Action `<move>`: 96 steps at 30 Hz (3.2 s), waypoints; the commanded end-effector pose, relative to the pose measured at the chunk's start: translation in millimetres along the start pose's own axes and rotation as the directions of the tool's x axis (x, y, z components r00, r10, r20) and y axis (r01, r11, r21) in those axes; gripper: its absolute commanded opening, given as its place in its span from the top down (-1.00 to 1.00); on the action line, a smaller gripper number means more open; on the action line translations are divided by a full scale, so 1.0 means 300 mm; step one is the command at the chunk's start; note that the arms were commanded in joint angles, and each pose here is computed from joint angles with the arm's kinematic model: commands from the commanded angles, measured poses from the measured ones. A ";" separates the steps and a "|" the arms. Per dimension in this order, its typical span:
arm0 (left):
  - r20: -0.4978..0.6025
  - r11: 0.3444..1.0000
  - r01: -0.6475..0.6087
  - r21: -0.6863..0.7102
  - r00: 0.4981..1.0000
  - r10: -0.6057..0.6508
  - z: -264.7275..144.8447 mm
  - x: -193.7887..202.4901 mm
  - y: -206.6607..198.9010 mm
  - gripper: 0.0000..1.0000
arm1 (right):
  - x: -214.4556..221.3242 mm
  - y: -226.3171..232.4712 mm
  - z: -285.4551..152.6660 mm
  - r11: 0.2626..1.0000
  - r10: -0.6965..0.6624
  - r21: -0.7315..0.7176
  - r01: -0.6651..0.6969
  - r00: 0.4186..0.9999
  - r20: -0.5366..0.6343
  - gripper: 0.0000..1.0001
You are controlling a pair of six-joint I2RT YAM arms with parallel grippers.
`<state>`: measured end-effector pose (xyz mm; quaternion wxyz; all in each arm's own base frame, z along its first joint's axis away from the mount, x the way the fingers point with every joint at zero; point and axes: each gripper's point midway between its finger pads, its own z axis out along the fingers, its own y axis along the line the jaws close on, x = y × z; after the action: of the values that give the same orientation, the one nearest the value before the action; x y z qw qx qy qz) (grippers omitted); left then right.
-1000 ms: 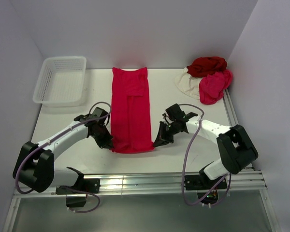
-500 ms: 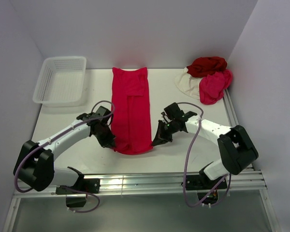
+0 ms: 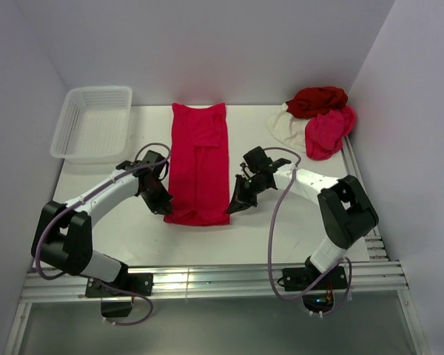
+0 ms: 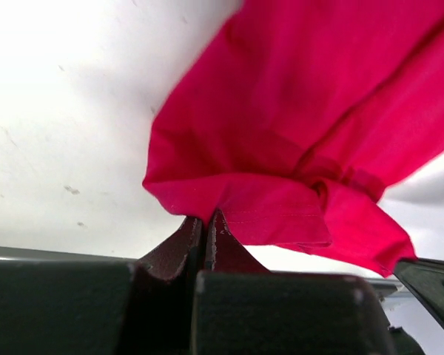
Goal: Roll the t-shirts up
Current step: Roll the tshirt
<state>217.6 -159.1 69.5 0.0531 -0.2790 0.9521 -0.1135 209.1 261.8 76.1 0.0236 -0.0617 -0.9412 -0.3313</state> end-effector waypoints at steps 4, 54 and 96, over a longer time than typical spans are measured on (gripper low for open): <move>0.038 1.000 -0.024 0.009 0.999 0.023 -0.003 -0.093 -0.048 0.99 | -0.086 0.043 -0.018 1.000 -0.012 -0.021 0.013 1.000 0.020 1.00; 0.043 0.914 0.059 0.402 0.996 -0.084 -0.107 -0.052 -0.017 -0.35 | 0.070 0.237 0.112 0.948 -0.233 -0.197 0.251 0.966 0.108 0.30; 0.173 0.924 0.206 0.322 0.947 -0.272 -0.256 -0.159 0.158 -0.40 | -0.050 0.266 0.264 0.064 -0.990 0.494 0.867 0.118 -0.079 0.03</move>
<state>222.4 -78.9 133.0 0.1880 -0.3937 0.8713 -0.2249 214.0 363.0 46.2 -0.2756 0.5340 -0.7966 -0.0664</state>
